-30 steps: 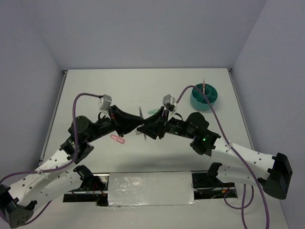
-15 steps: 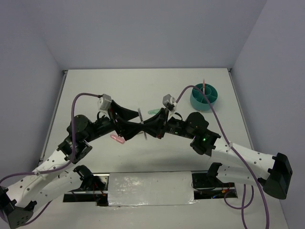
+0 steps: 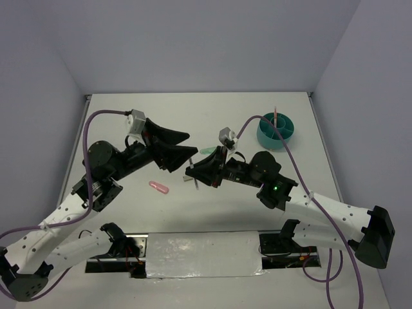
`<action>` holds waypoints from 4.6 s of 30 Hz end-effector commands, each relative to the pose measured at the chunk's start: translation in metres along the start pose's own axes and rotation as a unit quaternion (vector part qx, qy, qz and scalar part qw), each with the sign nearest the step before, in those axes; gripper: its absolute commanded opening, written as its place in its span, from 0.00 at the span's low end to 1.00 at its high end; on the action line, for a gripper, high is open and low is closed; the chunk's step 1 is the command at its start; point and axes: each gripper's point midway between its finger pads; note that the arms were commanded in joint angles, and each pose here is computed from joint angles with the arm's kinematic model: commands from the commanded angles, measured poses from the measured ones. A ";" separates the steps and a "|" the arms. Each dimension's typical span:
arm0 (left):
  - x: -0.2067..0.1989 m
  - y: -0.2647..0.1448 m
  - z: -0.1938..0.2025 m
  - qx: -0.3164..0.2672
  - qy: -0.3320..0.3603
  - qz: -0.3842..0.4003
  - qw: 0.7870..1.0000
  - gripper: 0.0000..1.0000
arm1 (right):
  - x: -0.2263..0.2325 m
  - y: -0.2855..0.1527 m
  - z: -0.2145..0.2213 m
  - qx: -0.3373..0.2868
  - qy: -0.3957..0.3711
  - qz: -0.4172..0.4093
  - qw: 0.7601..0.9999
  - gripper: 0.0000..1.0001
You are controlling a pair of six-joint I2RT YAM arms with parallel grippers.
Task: Sort the stationery into containers
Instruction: Close the pen cap on the pen, then place the pen in the storage box, then pick up the stationery from the center of the board.
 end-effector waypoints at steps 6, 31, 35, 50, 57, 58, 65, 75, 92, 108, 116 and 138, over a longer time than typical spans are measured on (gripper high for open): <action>0.005 0.008 0.007 0.010 0.003 0.002 1.000 0.56 | 0.008 -0.003 -0.013 -0.013 -0.010 -0.005 1.000 0.00; 0.024 0.003 0.095 0.099 -0.085 -0.010 0.991 0.00 | 0.023 0.008 -0.120 -0.116 -0.101 -0.016 0.988 0.00; 0.030 0.001 0.122 0.130 -0.099 -0.022 0.986 0.00 | 0.027 0.006 -0.142 -0.132 -0.106 -0.037 0.985 0.00; 0.060 -0.022 0.042 0.048 -0.041 -0.201 0.977 0.88 | -0.053 0.021 -0.048 -0.034 -0.083 0.024 0.996 0.00; 0.052 -0.072 -0.084 -0.084 -0.029 -0.313 0.946 0.99 | -0.143 -0.008 -0.036 -0.050 -0.103 0.172 0.978 0.00; 0.054 -0.079 -0.083 -0.083 -0.031 -0.322 0.942 0.99 | -0.157 -0.020 -0.040 -0.063 -0.108 0.200 0.972 0.00; 0.070 -0.106 0.017 0.027 -0.024 -0.316 0.948 0.99 | -0.262 -0.139 -0.114 -0.153 -0.223 0.446 0.853 0.00; 0.078 -0.116 0.111 0.139 -0.077 -0.301 0.940 0.99 | -0.341 -0.235 -0.142 -0.149 -0.272 0.529 0.790 0.00; 0.079 -0.169 0.068 0.121 -0.009 -0.364 0.924 0.99 | -0.413 -0.282 -0.107 -0.130 -0.212 0.563 0.788 0.00; 0.075 -0.170 0.065 0.114 -0.004 -0.351 0.929 0.99 | -0.417 -0.287 -0.087 -0.122 -0.197 0.568 0.790 0.43; 0.079 -0.172 0.064 0.110 -0.001 -0.364 0.925 0.99 | -0.381 -0.280 -0.112 -0.174 -0.209 0.545 0.793 0.47; 0.169 -0.241 0.050 0.059 -0.033 -0.629 0.775 0.99 | -0.217 -0.025 0.093 0.294 -0.042 0.417 0.859 0.91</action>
Point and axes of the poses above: each gripper's point midway between its finger pads, its own y axis out along the fingers, its own x axis along the line the jaws close on, z = x × y, and after that the axes turned 2 degrees about y, right-handed
